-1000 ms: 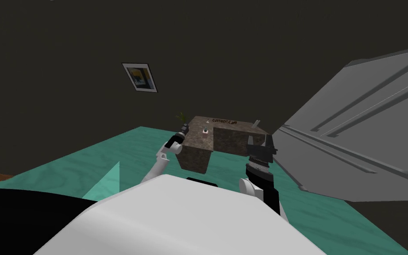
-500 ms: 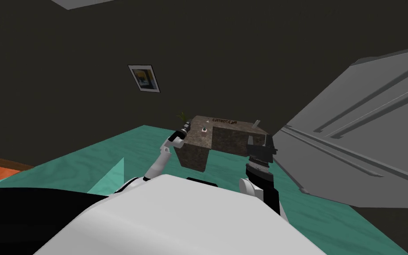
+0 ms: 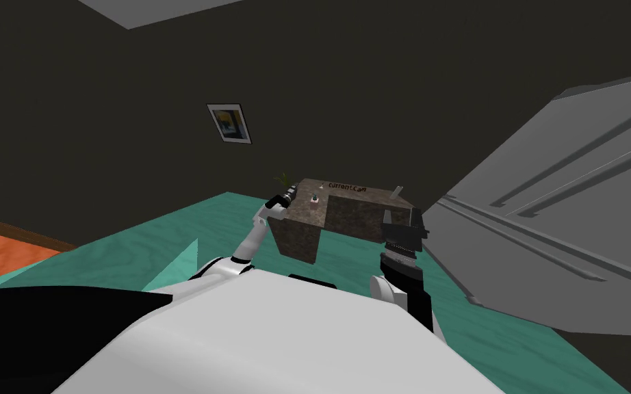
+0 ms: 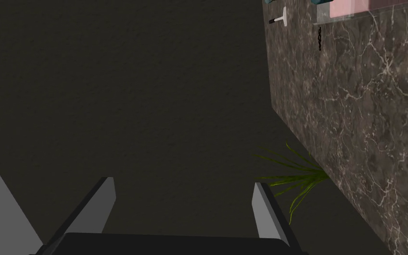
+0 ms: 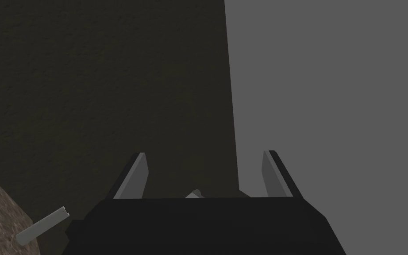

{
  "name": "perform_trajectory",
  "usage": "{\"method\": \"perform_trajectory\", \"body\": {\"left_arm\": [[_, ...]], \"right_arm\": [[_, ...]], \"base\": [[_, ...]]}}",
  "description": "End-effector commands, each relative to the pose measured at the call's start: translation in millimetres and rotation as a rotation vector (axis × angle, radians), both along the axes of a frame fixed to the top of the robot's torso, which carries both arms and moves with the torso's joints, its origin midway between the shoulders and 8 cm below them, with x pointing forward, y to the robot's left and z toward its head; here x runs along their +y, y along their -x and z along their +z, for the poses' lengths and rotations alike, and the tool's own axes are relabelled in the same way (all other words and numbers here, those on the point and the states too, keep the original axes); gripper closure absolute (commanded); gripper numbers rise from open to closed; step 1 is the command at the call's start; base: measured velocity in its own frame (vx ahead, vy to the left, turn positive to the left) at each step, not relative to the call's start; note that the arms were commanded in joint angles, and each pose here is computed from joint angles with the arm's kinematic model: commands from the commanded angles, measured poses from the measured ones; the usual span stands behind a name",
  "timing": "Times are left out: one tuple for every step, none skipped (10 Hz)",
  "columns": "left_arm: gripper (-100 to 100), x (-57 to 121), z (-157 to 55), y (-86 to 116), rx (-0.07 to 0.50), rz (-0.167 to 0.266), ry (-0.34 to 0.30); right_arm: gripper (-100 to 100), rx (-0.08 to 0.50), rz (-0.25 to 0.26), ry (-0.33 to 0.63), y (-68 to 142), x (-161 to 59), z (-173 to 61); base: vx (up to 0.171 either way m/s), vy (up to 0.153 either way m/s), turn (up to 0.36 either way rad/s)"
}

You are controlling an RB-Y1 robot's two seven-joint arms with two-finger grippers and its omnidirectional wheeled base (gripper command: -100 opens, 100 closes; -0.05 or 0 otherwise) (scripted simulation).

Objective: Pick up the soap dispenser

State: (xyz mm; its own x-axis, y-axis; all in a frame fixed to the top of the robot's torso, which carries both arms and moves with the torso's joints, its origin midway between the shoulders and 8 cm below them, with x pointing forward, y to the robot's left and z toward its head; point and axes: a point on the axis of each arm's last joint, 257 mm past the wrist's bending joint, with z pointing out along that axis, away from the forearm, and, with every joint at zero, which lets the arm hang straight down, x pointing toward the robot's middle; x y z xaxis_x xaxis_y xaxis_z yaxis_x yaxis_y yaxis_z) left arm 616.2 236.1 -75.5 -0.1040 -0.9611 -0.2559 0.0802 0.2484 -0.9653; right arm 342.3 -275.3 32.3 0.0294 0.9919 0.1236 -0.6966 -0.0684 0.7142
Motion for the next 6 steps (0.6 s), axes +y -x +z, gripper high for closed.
{"method": "perform_trajectory", "body": {"left_arm": [[-100, -4.8, 3, -10, 0.028, -0.006, -0.008], [-100, -1.3, -4, -19, 0.065, -0.001, -0.013], [-100, -5.9, 2, -24, 0.074, -0.007, -0.017], [-100, -5.9, 0, -24, 0.081, -0.007, -0.018], [-100, -4.7, -4, -34, 0.122, -0.005, -0.025], [-100, -7.1, -3, -36, 0.131, -0.008, -0.027]], "right_arm": [[0, 0.0, 0.0, 0.0, 0, 0, 0], [0, 0.0, 0.0, 0.0, 0, 0, 0], [0, 0.0, 0.0, 0.0, 0, 0, 0], [0, 0.0, 0.0, 0.0, 0, 0, 0], [0, 0.0, 0.0, 0.0, 0, 0, 0], [0, 0.0, 0.0, 0.0, 0, 0, 0]], "base": [[-0.037, -0.068, 0.055], [-0.038, -0.07, 0.086], [-0.029, -0.065, 0.033], [-0.012, -0.029, -0.012], [-0.023, -0.039, 0.074], [-0.02, -0.046, 0.043]]}}
